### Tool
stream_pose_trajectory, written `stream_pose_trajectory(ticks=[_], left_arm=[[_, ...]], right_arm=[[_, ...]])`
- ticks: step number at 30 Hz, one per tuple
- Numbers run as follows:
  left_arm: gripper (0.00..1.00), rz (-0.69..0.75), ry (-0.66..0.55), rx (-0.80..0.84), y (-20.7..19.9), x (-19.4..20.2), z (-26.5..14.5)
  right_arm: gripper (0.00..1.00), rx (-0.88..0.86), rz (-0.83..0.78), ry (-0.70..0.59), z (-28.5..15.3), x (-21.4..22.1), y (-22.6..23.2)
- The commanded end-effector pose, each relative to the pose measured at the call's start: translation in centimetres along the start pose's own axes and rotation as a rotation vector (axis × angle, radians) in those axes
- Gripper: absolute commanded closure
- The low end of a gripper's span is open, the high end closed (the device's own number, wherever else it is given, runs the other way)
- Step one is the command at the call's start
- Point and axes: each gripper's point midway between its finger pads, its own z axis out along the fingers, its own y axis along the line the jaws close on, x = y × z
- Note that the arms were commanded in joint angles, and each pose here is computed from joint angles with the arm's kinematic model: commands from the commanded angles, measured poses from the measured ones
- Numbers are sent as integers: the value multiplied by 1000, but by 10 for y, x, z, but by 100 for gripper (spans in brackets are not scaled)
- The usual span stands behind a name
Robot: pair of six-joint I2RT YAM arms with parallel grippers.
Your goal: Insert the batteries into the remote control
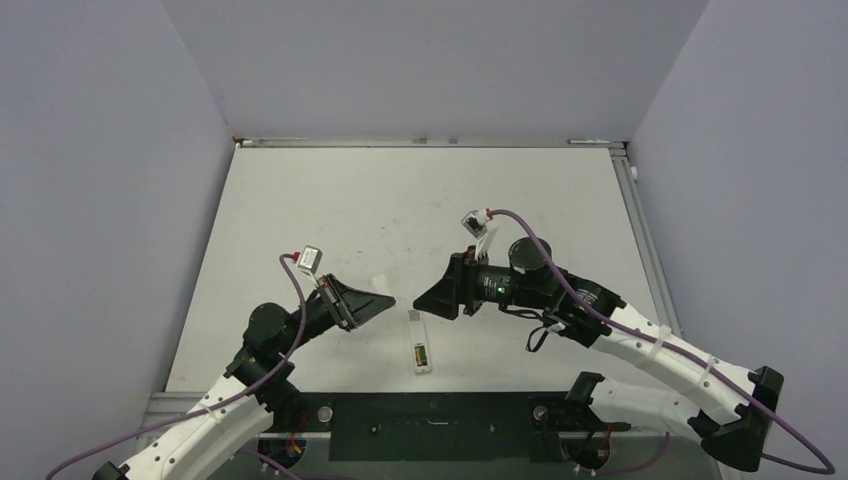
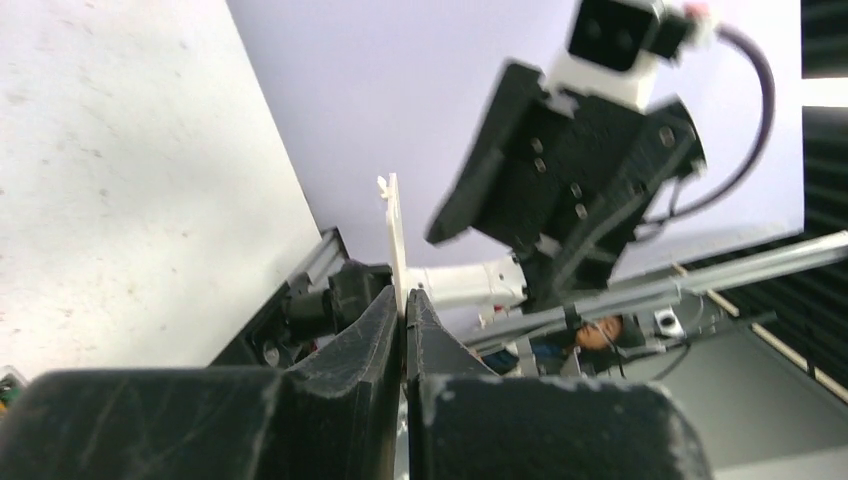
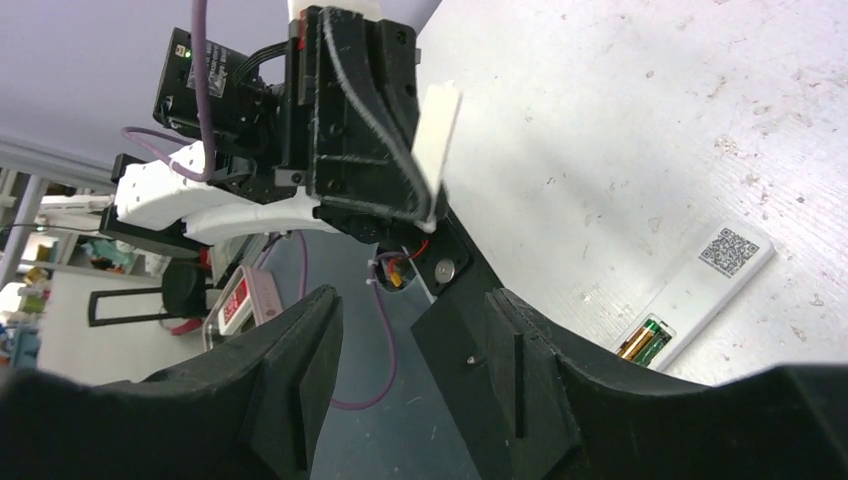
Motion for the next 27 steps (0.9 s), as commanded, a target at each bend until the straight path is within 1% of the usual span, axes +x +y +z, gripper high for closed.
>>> stream_pose_trajectory(ticks=[1, 3, 5, 7, 9, 12, 16, 20, 24, 27], left_arm=[[100, -40, -161, -80, 22, -25, 0], [100, -41, -183, -88, 22, -29, 0], [100, -38, -190, -109, 24, -31, 0], [100, -41, -199, -127, 26, -32, -1], [100, -55, -225, -136, 28, -36, -4], [100, -87, -280, -139, 29, -43, -9], [100, -110, -322, -152, 30, -49, -13], [100, -123, -305, -202, 38, -45, -13], [100, -182, -253, -246, 60, -30, -15], [100, -272, -181, -271, 80, -12, -15]], right_arm=[[48, 106, -55, -86, 6, 3, -7], [48, 139, -103, -91, 10, 7, -1], [48, 201, -131, -119, 13, 0, -4], [48, 266, -136, -154, 14, -9, -9], [48, 293, -129, -196, 17, -17, -10], [50, 326, -135, -217, 26, -15, -12], [51, 390, -164, -199, 31, -10, -21], [52, 492, -192, -165, 16, -2, -41], [51, 529, -207, -77, 9, 18, -55], [51, 543, -211, -4, 6, 35, -64]])
